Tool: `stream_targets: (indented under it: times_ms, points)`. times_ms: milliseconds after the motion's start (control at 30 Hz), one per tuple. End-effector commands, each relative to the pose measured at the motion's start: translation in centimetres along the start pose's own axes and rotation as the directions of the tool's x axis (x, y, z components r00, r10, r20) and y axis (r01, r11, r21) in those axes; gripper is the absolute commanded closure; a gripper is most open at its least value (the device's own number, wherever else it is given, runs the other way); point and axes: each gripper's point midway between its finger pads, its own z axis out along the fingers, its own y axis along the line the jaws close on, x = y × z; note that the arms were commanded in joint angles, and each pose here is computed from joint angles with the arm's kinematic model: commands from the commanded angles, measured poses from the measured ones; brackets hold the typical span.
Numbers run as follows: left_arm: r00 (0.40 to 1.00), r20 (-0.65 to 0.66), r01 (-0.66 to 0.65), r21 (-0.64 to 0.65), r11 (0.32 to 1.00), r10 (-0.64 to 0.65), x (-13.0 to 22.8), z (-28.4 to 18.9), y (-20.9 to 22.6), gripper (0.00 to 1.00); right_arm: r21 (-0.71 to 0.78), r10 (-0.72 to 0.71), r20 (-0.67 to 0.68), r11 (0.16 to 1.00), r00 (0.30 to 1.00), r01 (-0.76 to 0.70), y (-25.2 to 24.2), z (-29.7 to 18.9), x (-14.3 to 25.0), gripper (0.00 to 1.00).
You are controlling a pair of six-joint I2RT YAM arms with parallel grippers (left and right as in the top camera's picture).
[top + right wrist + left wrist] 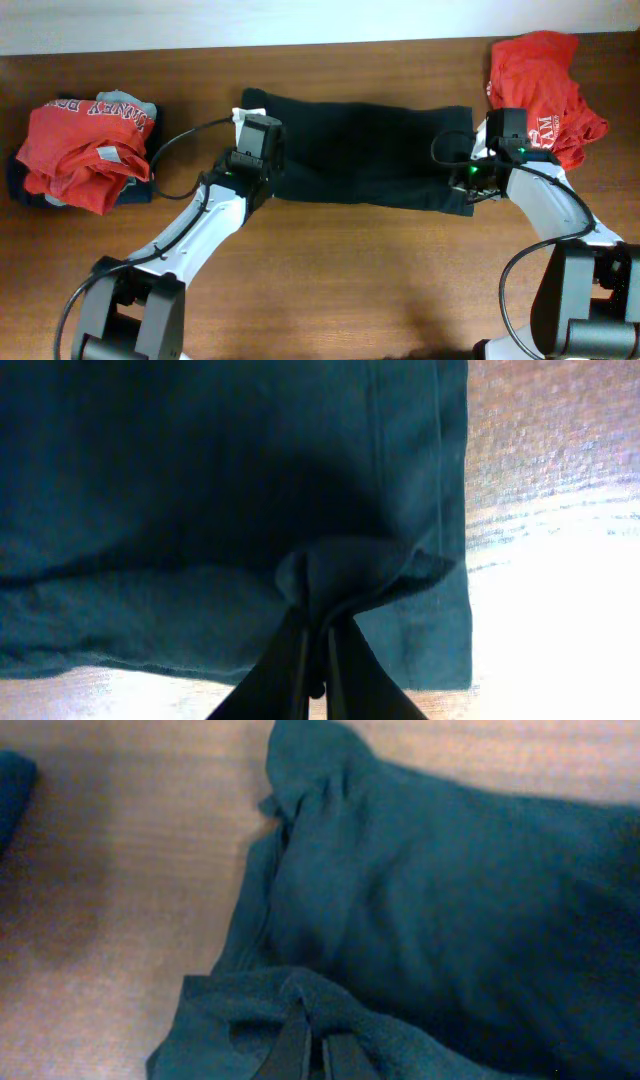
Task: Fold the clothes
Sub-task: 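Lift the bottom hem with both grippers and fold it up toward the top edge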
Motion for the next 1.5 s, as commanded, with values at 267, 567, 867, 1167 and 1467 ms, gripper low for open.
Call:
stream_targets:
  times_ms: [267,567,867,1167,1467]
  points:
    - [0.998,0.066,0.009,-0.002,1.0,-0.009,-1.3,1.4,-0.5,0.99,-0.011,-0.003,0.053,1.0,0.999,0.004,0.2,1.1,-1.9,0.94]
    - [0.993,0.115,0.026,-0.048,0.999,-0.021,-2.2,1.8,0.1,0.99,-0.022,0.001,0.092,1.0,0.996,0.001,0.3,2.0,-3.1,0.94]
    - [0.988,0.146,0.049,-0.064,0.997,-0.039,-3.0,1.8,0.8,0.01,-0.042,0.017,0.155,0.999,0.988,-0.011,0.8,1.8,-4.6,0.24]
    - [0.998,0.058,0.041,-0.025,0.999,-0.039,-2.7,1.9,1.2,0.01,-0.131,0.011,0.125,0.991,0.992,0.005,2.5,1.2,-4.2,0.19]
    - [0.997,-0.05,-0.067,-0.011,0.998,0.066,-5.7,-1.2,0.7,0.01,-0.175,-0.074,0.1,0.98,0.992,0.091,4.7,-3.5,-5.7,0.2]
